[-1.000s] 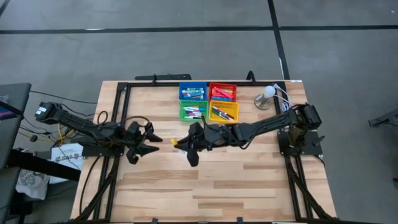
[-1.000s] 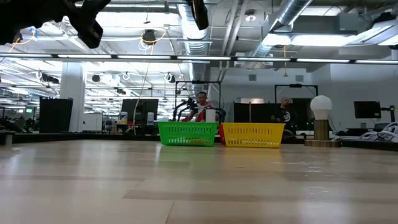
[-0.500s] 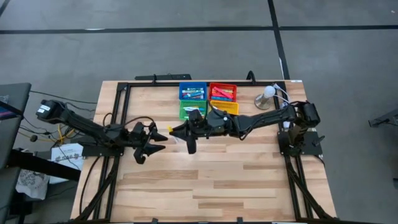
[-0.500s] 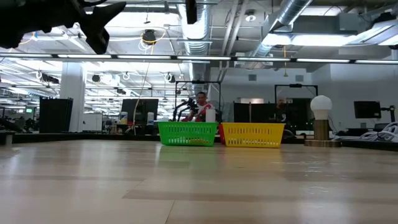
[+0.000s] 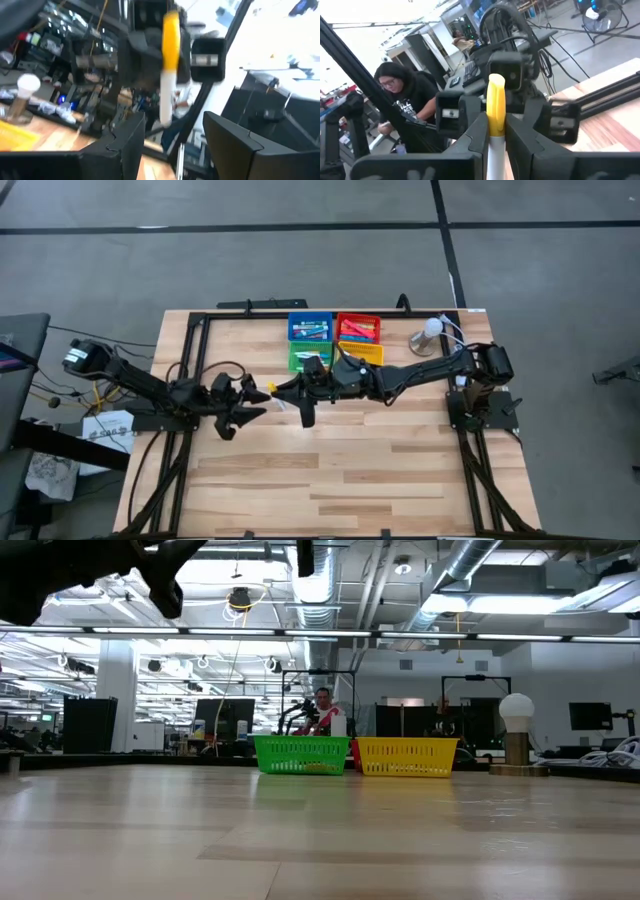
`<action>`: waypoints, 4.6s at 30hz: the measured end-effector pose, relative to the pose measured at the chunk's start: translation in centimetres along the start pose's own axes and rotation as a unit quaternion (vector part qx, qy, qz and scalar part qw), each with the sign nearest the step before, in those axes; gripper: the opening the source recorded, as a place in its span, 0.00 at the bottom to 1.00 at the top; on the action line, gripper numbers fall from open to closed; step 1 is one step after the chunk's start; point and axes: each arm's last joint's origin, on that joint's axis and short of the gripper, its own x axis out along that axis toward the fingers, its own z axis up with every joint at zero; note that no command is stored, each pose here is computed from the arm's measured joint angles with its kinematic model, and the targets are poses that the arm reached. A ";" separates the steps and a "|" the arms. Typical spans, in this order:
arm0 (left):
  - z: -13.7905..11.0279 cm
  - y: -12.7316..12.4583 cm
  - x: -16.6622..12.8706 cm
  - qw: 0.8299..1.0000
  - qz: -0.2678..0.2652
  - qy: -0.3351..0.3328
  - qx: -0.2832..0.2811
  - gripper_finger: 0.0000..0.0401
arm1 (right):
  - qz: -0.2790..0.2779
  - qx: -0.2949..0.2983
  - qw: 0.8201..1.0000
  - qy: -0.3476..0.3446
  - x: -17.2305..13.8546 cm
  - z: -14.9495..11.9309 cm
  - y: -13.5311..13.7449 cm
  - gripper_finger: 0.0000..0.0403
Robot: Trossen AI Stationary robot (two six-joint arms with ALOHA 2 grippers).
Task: Pick & Place Markers
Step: Put the yellow highlighter in the green bin
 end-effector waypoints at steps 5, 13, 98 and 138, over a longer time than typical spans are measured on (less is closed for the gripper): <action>1.1 -0.2 0.9 1.000 0.000 -0.030 0.006 0.50 | 0.006 0.004 1.000 -0.004 0.0 0.0 0.4 0.09; 1.2 -0.7 3.4 0.998 0.002 -0.028 0.053 0.50 | 0.009 0.005 1.000 -0.011 0.0 0.1 0.5 0.10; 0.2 -0.7 5.5 1.000 0.013 0.007 -0.001 0.09 | -0.011 -0.098 0.990 0.099 -4.7 3.7 -0.1 0.40; 4.6 6.1 10.0 0.974 0.109 0.191 0.056 0.09 | 0.001 -0.091 0.995 -0.033 -23.9 -4.5 -3.4 0.27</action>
